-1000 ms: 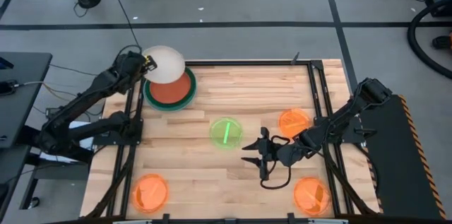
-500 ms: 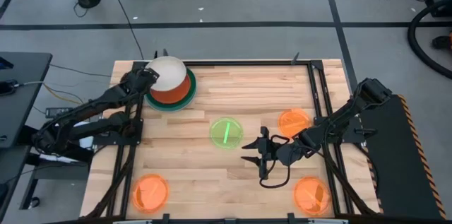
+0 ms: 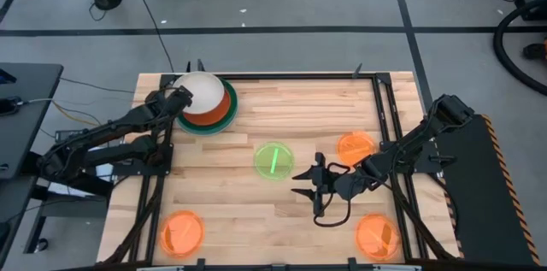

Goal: Stack plastic plates
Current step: Stack the white plate on top of the orange plate

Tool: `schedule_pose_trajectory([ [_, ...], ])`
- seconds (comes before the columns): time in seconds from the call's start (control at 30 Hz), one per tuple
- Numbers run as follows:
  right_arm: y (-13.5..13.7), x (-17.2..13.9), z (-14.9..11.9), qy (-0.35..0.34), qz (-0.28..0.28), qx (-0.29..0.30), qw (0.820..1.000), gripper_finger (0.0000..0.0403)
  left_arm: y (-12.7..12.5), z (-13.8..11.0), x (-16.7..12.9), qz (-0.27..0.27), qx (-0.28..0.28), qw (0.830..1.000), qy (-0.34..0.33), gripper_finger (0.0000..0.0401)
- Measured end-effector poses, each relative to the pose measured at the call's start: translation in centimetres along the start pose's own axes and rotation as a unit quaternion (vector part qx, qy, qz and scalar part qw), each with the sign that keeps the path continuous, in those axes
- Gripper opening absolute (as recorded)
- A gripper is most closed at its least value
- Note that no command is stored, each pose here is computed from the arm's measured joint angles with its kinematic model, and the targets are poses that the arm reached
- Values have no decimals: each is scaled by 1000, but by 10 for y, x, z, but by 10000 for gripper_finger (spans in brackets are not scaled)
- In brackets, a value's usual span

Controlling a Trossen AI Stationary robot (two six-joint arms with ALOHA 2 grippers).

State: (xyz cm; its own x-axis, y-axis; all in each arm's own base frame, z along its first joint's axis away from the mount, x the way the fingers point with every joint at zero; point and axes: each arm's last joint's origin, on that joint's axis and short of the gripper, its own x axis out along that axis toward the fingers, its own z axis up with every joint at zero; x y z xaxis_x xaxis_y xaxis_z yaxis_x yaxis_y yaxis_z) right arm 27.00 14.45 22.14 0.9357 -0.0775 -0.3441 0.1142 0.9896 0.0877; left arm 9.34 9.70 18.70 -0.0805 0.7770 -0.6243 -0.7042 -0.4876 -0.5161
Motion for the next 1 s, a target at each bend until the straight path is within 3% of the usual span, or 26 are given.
schedule_pose_trajectory([
  [0.43, -1, 1, 0, 0, -3, 1, 1000, 173, -4, -21, 2, 1, 44, 999, 9, 22],
  [0.7, -1, 1, 0, 0, -2, 1, 1000, 173, -6, -37, 8, 17, 42, 999, 7, 22],
  [1.0, -1, 1, 0, 1, 1, 1, 1000, 174, -5, -40, 12, 30, 55, 998, 6, 33],
])
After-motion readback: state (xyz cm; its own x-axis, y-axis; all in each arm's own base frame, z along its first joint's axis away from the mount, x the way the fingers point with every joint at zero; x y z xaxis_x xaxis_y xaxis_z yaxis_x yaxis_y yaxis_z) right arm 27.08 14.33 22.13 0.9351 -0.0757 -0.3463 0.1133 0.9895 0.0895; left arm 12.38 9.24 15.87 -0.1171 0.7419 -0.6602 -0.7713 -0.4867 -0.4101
